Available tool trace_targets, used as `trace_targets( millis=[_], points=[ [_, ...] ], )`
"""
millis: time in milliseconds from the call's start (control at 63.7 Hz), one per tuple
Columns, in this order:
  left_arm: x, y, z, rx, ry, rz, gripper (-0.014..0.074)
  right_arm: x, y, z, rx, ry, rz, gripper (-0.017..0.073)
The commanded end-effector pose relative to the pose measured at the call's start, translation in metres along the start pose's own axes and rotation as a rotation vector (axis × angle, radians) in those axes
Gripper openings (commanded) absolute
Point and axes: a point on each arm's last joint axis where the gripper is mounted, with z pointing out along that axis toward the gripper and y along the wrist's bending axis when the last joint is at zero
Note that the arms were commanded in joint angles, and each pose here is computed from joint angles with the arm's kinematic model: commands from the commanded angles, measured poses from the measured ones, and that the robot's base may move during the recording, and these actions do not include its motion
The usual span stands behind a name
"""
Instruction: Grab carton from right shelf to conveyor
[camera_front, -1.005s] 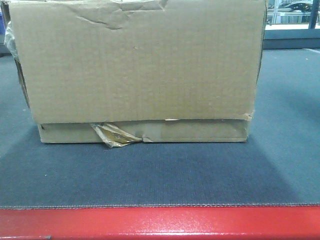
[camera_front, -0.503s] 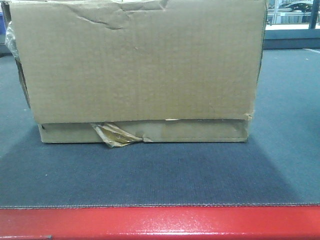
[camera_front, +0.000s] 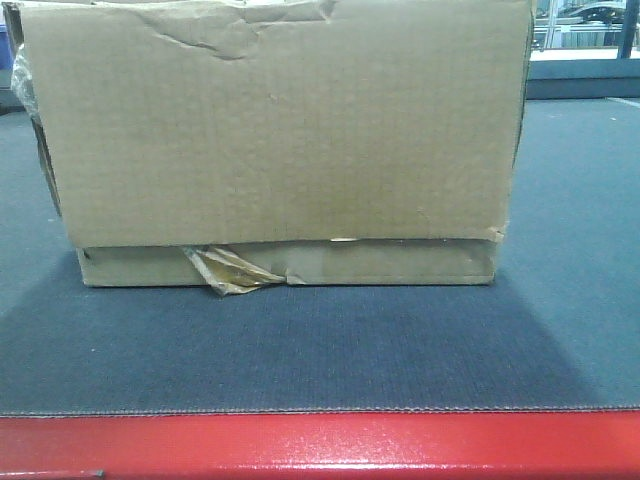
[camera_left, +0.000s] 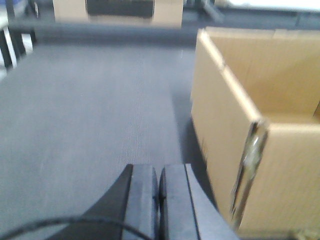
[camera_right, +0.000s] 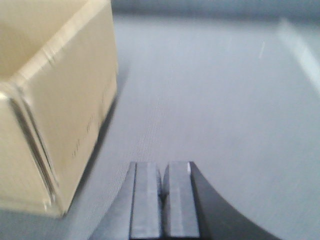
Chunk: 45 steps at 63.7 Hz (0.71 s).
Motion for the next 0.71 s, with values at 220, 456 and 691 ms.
trace_targets(
  millis=[220, 456, 691],
  points=[
    [-0.004, 0.001, -0.022, 0.005, -0.112, -0.009, 0.0004, -0.007, -0.002, -0.042, 0.004, -0.239, -0.036, -0.0069],
    [-0.004, 0.001, -0.022, 0.005, -0.112, -0.009, 0.0004, -0.009, -0.002, -0.044, 0.001, -0.269, -0.036, -0.0069],
    [-0.004, 0.001, -0.022, 0.005, -0.112, -0.009, 0.0004, -0.009, -0.002, -0.044, 0.001, -0.269, -0.036, -0.0069]
  ],
)
